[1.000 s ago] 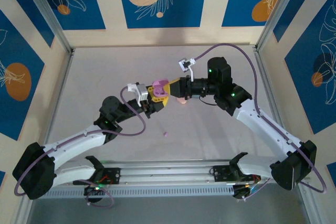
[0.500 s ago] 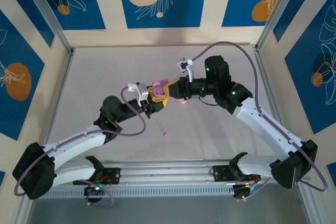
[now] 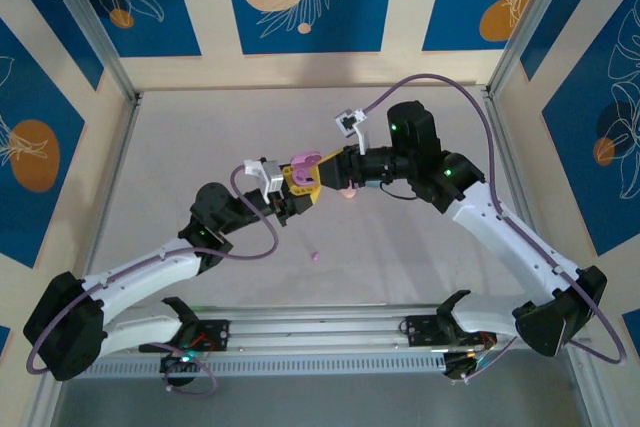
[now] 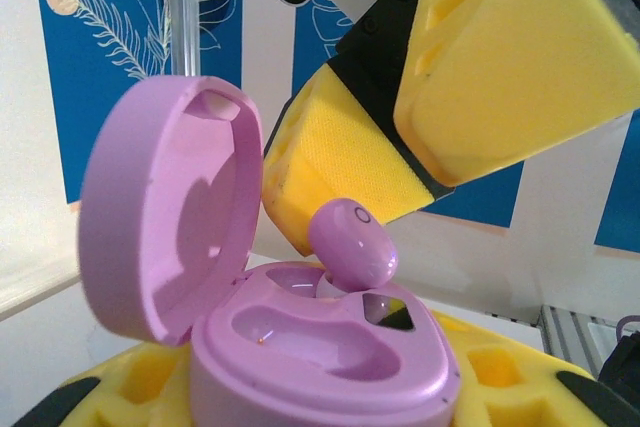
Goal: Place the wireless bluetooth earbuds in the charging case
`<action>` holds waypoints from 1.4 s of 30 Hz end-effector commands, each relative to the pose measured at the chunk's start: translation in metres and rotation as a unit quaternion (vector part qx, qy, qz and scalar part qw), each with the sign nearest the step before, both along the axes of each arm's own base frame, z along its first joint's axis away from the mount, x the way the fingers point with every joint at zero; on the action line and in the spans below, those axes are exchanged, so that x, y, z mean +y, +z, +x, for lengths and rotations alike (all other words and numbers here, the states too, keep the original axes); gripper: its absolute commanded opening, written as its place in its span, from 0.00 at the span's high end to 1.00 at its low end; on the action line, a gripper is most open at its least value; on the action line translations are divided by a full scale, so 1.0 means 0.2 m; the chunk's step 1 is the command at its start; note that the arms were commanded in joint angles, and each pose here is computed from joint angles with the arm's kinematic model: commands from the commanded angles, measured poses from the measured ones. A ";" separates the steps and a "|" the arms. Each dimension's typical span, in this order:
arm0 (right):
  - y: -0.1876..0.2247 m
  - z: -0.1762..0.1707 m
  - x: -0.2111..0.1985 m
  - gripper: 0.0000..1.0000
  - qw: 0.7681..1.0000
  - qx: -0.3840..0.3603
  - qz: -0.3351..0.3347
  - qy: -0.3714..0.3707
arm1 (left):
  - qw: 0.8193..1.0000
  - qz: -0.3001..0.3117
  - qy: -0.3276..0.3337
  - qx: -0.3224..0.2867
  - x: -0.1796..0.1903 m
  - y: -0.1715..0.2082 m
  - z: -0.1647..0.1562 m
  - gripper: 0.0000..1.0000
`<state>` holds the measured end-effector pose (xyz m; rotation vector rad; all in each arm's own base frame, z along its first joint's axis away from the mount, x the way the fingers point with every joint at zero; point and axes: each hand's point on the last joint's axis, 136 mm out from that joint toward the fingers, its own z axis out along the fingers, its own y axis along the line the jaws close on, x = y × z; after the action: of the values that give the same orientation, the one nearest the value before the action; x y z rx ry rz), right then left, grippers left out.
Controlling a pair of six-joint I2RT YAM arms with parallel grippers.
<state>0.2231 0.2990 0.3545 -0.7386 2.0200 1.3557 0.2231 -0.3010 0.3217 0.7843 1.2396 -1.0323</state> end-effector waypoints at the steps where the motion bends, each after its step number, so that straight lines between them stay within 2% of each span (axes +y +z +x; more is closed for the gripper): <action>1: 0.04 0.02 -0.01 0.53 1.000 0.001 -0.005 -0.016 | 0.999 -0.017 -0.015 -0.040 0.01 0.12 -0.06 0.79; 13: 0.05 0.02 -0.03 0.59 1.000 0.003 -0.012 -0.027 | 0.999 -0.014 -0.010 -0.040 0.02 0.12 -0.06 0.80; 18: 0.04 0.01 -0.04 0.69 1.000 0.010 -0.014 -0.026 | 0.999 -0.011 -0.009 -0.038 0.01 0.11 -0.06 0.80; 23: 0.02 0.01 -0.03 0.75 1.000 0.018 -0.015 -0.020 | 0.999 -0.010 -0.012 -0.036 0.01 0.11 -0.06 0.80; 31: 0.01 0.02 0.01 0.69 1.000 0.024 -0.016 -0.008 | 0.999 -0.013 -0.014 -0.037 0.00 0.12 -0.06 0.80; 42: 0.08 -0.01 -0.06 0.60 0.999 -0.005 -0.013 -0.031 | 0.999 -0.014 -0.007 -0.039 0.01 0.12 -0.05 0.80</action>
<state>0.2262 0.2945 0.3506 -0.6808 2.1076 1.3238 0.2210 -0.2992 0.3210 0.7983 1.2442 -1.0127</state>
